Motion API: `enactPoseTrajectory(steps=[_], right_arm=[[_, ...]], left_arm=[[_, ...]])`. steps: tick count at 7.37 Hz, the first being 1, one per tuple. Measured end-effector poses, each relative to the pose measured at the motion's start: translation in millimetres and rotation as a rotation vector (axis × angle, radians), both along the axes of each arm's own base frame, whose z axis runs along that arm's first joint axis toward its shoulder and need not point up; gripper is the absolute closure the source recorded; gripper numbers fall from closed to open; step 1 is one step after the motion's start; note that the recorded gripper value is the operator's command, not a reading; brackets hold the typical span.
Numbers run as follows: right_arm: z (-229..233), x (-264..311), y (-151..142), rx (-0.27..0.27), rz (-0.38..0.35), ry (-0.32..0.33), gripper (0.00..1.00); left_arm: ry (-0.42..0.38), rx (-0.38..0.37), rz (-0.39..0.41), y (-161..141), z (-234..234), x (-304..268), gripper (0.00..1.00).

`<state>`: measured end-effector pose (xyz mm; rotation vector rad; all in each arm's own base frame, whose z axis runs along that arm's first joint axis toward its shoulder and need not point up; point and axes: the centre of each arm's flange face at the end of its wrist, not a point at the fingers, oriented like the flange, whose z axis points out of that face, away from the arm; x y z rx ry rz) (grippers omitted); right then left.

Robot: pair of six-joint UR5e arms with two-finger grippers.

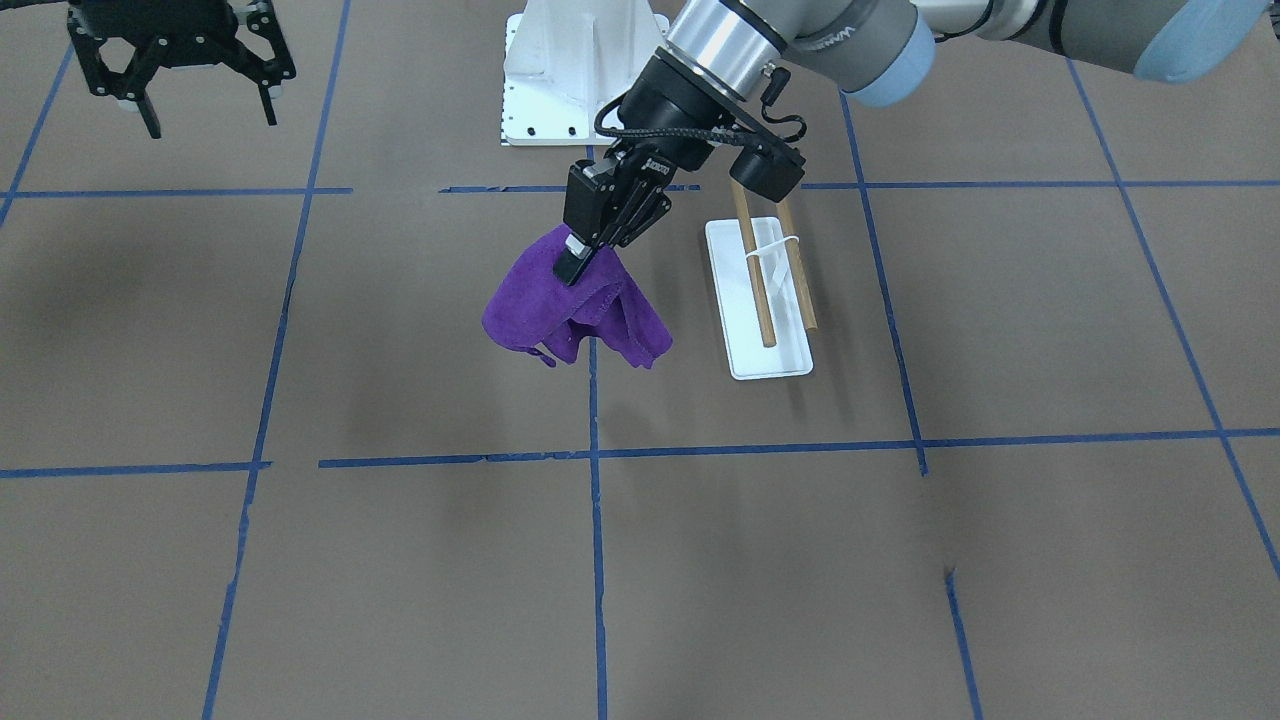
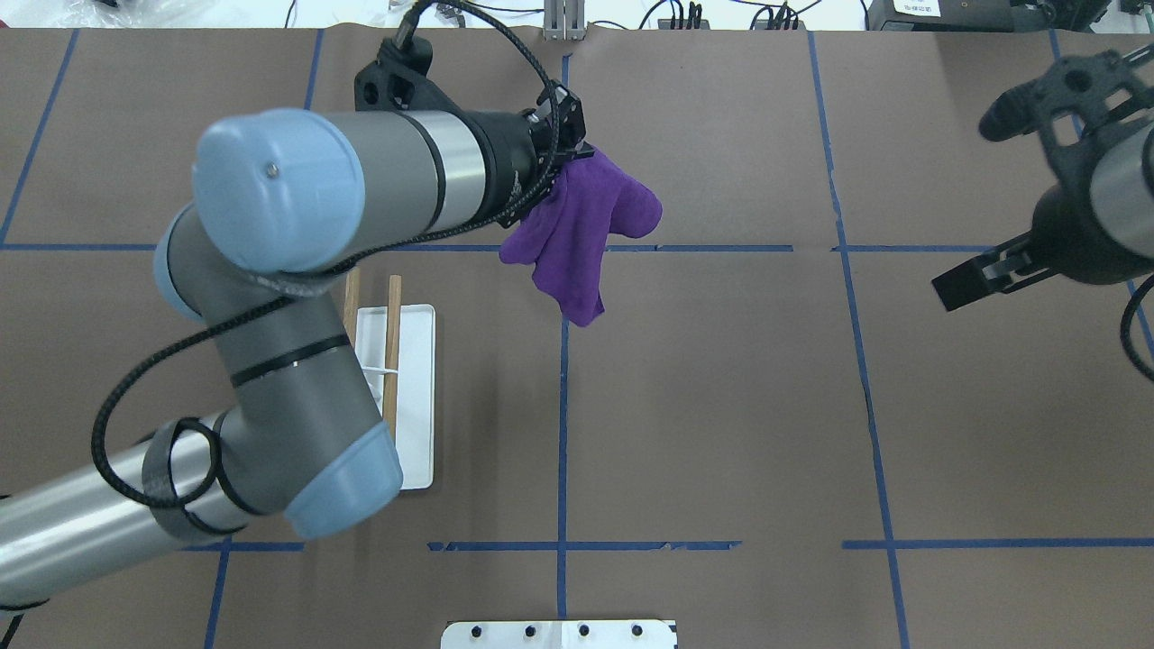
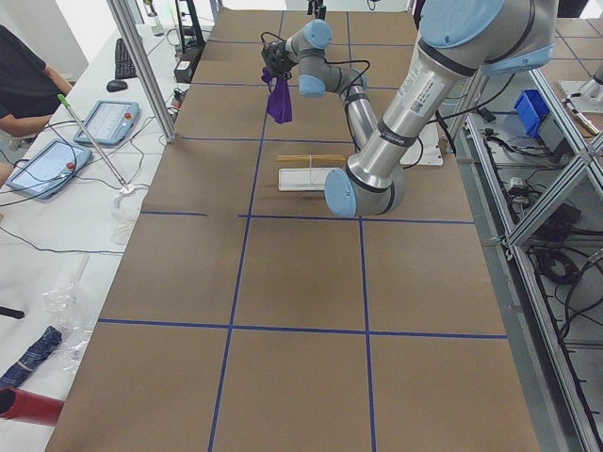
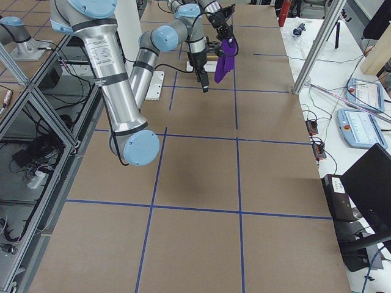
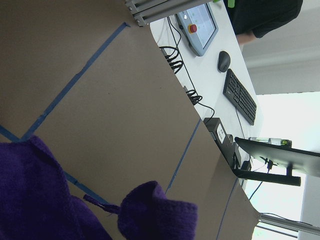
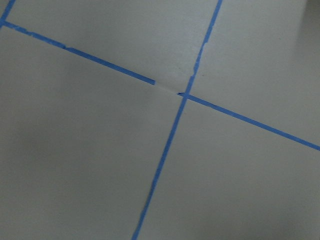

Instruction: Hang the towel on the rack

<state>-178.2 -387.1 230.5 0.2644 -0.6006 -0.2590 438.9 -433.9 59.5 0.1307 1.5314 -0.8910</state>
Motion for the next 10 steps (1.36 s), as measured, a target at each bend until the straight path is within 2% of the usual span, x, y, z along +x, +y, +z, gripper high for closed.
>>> enactPoseTrajectory(steps=[2, 5, 7, 10], right_arm=[[38, 46, -34, -0.063, -0.021, 0.003, 0.00], [89, 85, -63, -0.153, -0.027, 0.000, 0.00], [105, 95, -73, -0.198, -0.009, -0.006, 0.00], [115, 105, -79, -0.243, 0.009, -0.043, 0.00]], left_arm=[[-0.083, -0.015, -0.093, 44, 14, 2, 1.00], [-0.202, -0.031, -0.207, 77, 70, -1, 1.00], [-0.255, -0.074, -0.234, 87, 109, -7, 1.00], [-0.316, -0.175, -0.258, 104, 153, -47, 1.00]])
